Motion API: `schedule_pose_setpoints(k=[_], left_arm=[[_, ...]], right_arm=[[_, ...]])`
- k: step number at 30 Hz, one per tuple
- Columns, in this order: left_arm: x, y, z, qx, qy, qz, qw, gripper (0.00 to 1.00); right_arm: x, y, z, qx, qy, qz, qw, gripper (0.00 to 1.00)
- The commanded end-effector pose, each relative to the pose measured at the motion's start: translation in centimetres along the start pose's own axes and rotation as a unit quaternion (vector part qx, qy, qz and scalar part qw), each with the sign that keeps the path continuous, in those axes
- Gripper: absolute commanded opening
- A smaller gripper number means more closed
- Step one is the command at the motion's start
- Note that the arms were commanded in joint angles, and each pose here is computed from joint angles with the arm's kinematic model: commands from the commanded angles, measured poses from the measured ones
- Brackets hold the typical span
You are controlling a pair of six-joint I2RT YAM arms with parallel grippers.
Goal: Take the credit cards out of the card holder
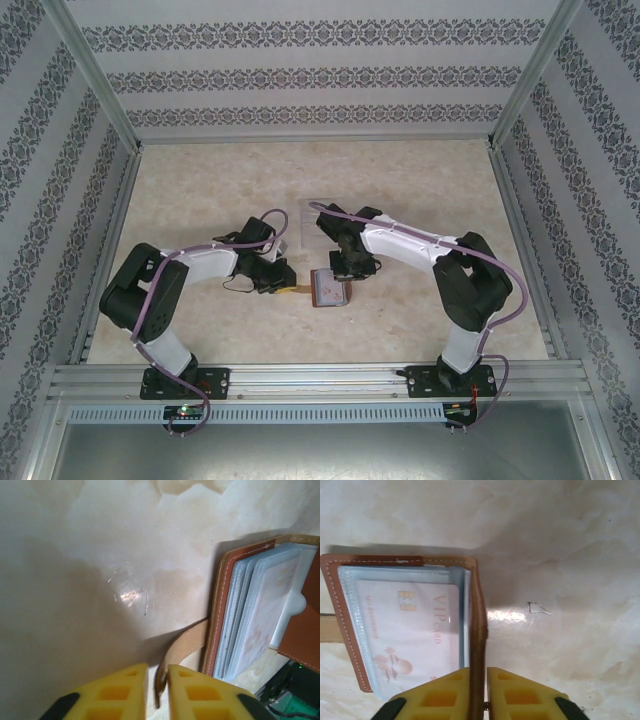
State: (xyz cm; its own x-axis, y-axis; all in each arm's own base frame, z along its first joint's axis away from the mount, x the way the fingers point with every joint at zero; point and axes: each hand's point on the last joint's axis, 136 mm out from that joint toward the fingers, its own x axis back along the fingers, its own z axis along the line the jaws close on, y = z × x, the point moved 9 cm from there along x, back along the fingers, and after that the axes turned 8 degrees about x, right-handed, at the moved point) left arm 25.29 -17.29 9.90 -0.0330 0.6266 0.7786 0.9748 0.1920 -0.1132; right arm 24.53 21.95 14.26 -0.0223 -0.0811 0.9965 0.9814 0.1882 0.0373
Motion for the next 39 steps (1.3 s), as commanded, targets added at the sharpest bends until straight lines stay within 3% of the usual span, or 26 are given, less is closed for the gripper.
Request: schedule_pose_setpoints(k=[1,8,13,24,39], left_arm=[[2.0,0.1,-1.6,-0.018,0.014,-0.026,0.999,0.24],[5.4,0.0,-4.3,-0.048,0.015,-0.060,0.997,0.34],[6.4,-0.7,-6.7,-0.084,0.018,-0.051,0.995,0.39],[2.2,0.5,-5.4,-0.070,0.035,-0.020,0.997,0.38],[-1.0,1.4,-3.5,-0.071,0.092,0.004,0.993,0.37]], right_arm=[[0.9,0.0,0.0,-0.009,0.026,-0.019,0.999,0.10],[1.8,0.3,0.6,-0.037,0.065,-0.053,0.996,0.08],[1.9,0.8,1.0,-0.048,0.087,-0.069,0.993,0.08],[0.5,1.2,2.1,-0.039,0.147,-0.067,0.986,0.08],[-1.0,1.6,1.6,-0.024,0.159,-0.055,0.985,0.09]])
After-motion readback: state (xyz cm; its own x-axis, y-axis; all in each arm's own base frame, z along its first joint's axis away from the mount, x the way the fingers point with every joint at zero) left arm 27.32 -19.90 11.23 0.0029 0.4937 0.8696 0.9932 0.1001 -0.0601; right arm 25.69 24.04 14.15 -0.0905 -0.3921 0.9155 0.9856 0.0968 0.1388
